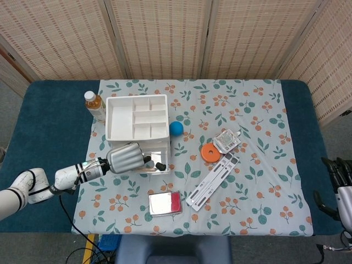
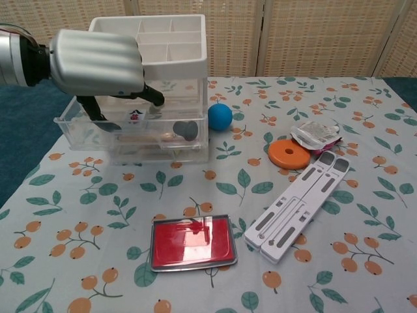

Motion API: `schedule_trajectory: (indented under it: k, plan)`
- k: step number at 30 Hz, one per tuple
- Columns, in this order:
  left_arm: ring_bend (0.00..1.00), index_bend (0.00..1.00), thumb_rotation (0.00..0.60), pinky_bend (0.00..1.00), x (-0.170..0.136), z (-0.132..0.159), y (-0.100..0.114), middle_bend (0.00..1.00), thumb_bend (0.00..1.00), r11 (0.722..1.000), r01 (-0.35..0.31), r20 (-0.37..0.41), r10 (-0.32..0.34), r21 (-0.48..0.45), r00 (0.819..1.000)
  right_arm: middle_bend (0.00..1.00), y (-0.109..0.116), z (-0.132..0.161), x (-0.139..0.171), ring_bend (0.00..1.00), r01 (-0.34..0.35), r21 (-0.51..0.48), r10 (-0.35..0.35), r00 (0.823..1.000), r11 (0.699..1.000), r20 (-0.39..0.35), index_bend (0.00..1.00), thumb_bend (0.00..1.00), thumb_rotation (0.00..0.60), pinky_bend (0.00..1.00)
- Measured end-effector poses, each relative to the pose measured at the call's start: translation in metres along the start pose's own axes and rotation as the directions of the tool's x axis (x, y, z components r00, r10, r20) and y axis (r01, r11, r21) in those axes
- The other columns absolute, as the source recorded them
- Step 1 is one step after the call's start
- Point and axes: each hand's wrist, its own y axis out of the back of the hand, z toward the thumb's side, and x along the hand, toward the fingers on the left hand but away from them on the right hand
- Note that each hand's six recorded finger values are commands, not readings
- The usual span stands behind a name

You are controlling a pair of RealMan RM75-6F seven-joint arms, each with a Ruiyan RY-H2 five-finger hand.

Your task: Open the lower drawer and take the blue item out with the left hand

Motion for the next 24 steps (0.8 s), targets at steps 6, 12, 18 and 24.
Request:
schedule_trajectory:
  k: [6, 12, 18, 24]
  plan:
    - [1.0, 0.42, 0.6, 1.0, -0.0016, -0.0029, -0.0021, 0.92, 0.16, 1.0, 0.027, -0.014, -0.027, -0.008, 1.0, 0.11, -0.0014, -0.0015, -0.0002, 0.0, -0.003, -0.004, 0.003, 1.0, 1.0, 0.0, 0.0, 0.43, 0.6, 0.02]
    - [1.0, 0.42, 0.6, 1.0, -0.0011, 0.0043, 0.0001, 0.92, 0.16, 1.0, 0.019, 0.008, -0.019, -0.014, 1.0, 0.11, -0.003, -0.0024, -0.0008, 0.0, -0.005, -0.008, 0.005, 1.0, 1.0, 0.002, 0.0, 0.43, 0.6, 0.02]
    - [1.0, 0.43, 0.6, 1.0, 0.0021, 0.0056, 0.0005, 0.92, 0.16, 1.0, 0.017, 0.012, -0.017, -0.018, 1.0, 0.11, -0.0028, -0.0041, 0.0001, 0.0, -0.004, -0.008, 0.004, 1.0, 1.0, 0.007, 0.0, 0.43, 0.6, 0.02]
    - [1.0, 0.46, 0.6, 1.0, 0.0022, 0.0059, -0.0013, 0.92, 0.16, 0.999, 0.022, 0.016, -0.022, -0.024, 1.0, 0.11, -0.0032, -0.0038, -0.0004, 0.0, -0.005, -0.008, 0.005, 1.0, 1.0, 0.006, 0.0, 0.43, 0.6, 0.02]
